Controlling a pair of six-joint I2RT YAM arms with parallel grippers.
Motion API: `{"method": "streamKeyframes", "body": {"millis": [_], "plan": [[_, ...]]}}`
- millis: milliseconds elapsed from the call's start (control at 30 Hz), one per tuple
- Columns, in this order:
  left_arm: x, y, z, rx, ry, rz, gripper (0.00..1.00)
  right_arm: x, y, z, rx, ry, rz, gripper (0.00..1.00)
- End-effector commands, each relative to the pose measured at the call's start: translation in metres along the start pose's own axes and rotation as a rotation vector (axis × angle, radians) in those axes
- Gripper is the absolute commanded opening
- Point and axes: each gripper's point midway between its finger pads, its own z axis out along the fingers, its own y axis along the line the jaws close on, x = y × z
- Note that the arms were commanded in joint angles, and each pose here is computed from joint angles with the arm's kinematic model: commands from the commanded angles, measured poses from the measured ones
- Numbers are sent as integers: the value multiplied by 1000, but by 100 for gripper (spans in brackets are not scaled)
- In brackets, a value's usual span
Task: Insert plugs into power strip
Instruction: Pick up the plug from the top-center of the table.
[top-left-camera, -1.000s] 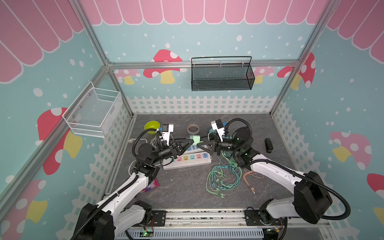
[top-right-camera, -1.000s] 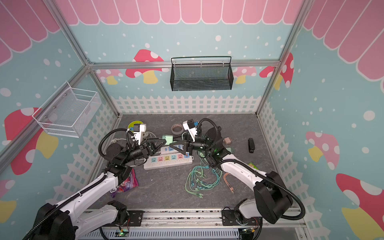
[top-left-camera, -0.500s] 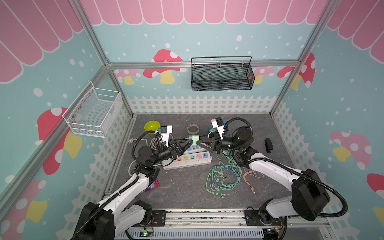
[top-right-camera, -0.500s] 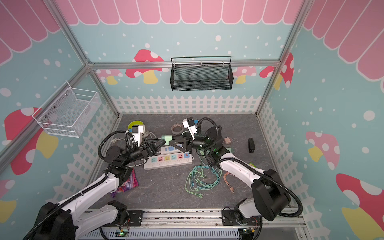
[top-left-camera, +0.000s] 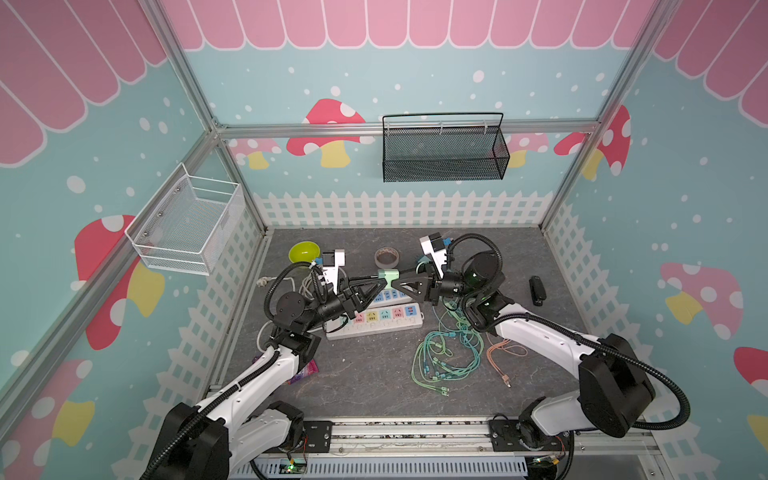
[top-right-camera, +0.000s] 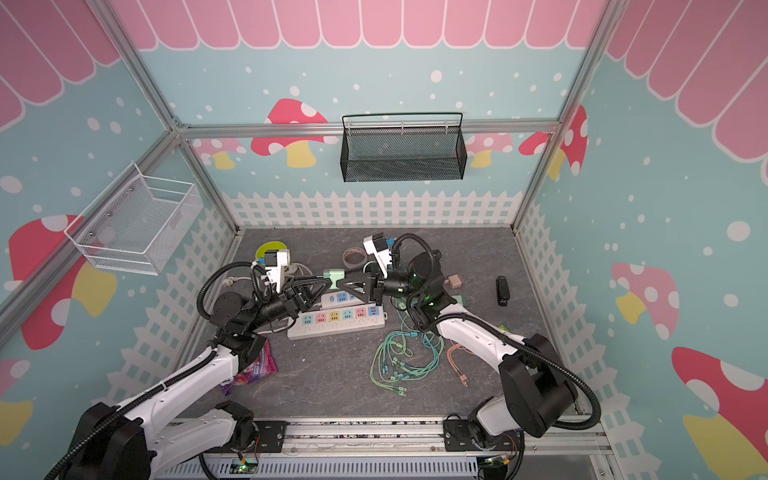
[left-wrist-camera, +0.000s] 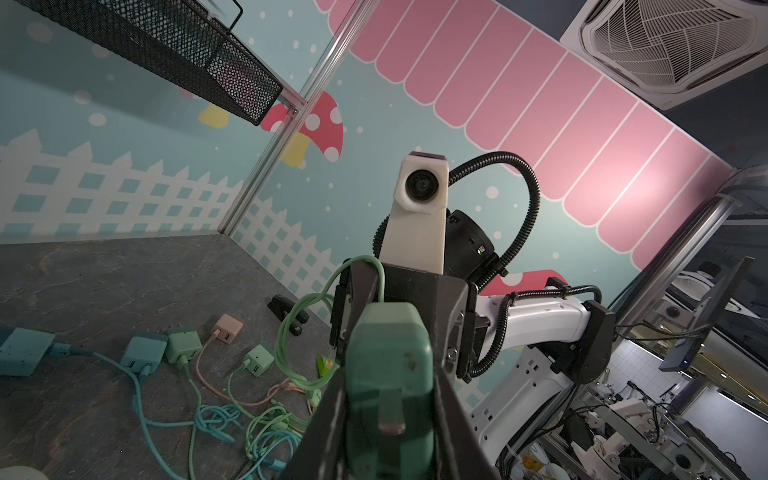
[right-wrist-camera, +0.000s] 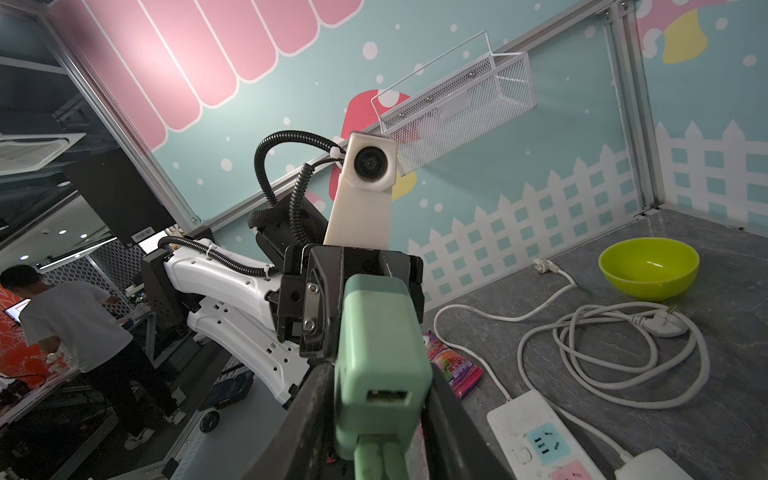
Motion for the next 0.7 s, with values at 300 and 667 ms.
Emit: {"method": "streamKeyframes", "body": {"millis": [300, 667], "plan": [[4, 11, -10, -148, 22, 23, 40, -16, 1, 6, 37, 16, -59, 17], [9, 39, -52, -527, 63, 27, 66, -26, -42, 7, 264, 178, -168, 14]]}}
